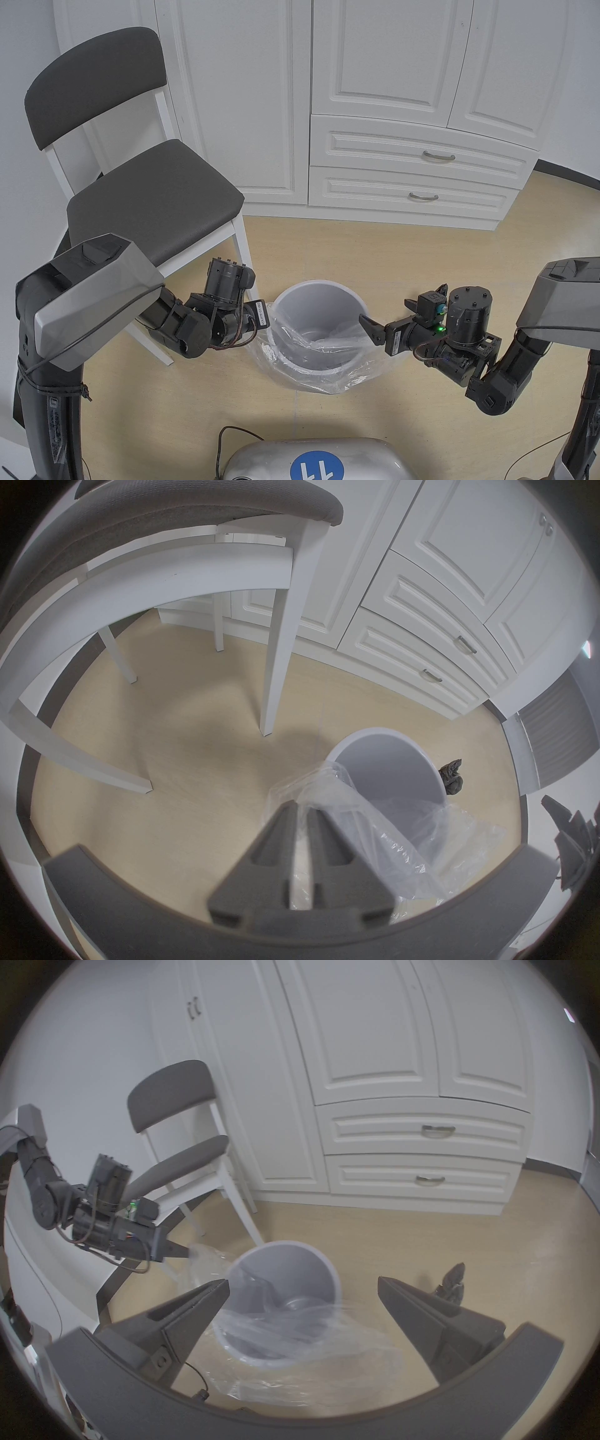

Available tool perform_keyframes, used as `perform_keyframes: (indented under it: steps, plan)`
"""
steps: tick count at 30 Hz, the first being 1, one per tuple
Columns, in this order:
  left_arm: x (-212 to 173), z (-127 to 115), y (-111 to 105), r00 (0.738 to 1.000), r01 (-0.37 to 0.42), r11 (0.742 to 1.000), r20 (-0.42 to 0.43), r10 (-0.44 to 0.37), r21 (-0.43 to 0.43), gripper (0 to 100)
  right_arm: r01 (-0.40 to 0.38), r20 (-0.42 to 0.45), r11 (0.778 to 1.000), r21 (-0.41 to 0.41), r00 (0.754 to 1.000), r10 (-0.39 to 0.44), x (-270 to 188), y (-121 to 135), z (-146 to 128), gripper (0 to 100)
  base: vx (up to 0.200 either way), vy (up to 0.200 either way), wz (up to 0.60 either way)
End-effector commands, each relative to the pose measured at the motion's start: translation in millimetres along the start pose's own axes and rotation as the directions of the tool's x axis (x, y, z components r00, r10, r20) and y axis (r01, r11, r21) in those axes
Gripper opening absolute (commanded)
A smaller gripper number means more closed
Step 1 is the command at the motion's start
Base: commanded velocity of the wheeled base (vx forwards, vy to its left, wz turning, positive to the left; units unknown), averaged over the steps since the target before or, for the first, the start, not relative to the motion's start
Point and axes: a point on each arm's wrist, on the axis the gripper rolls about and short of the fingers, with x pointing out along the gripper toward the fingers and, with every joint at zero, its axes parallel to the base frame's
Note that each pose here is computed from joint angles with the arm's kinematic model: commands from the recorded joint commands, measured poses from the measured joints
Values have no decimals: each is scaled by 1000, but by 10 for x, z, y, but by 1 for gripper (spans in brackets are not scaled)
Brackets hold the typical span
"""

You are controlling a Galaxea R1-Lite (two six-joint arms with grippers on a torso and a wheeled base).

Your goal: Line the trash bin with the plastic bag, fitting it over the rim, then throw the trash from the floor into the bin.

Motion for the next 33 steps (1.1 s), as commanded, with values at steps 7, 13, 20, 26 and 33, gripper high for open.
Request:
perform_keyframes:
  steps: [7,13,20,26,33]
  plan:
    - [-176,-106,170,996,37,988,-82,-25,152,100,-40,-34,970,-238,999,33,41,150,-458,100,0,0,0]
    - [-494,-47,294,991,95,966,-113,-69,242,100,-108,-93,950,-293,992,84,-11,324,-621,100,0,0,0]
    - [-680,41,367,992,106,949,-98,-80,296,100,-140,-129,944,-300,986,106,44,399,-775,100,0,0,0]
    - [-777,75,338,992,119,946,-73,-101,300,100,-142,-123,945,-296,986,109,185,439,-872,100,0,0,0]
    - [-795,65,296,991,129,944,-72,-112,304,100,-131,-82,960,-249,990,114,404,489,-935,100,0,0,0]
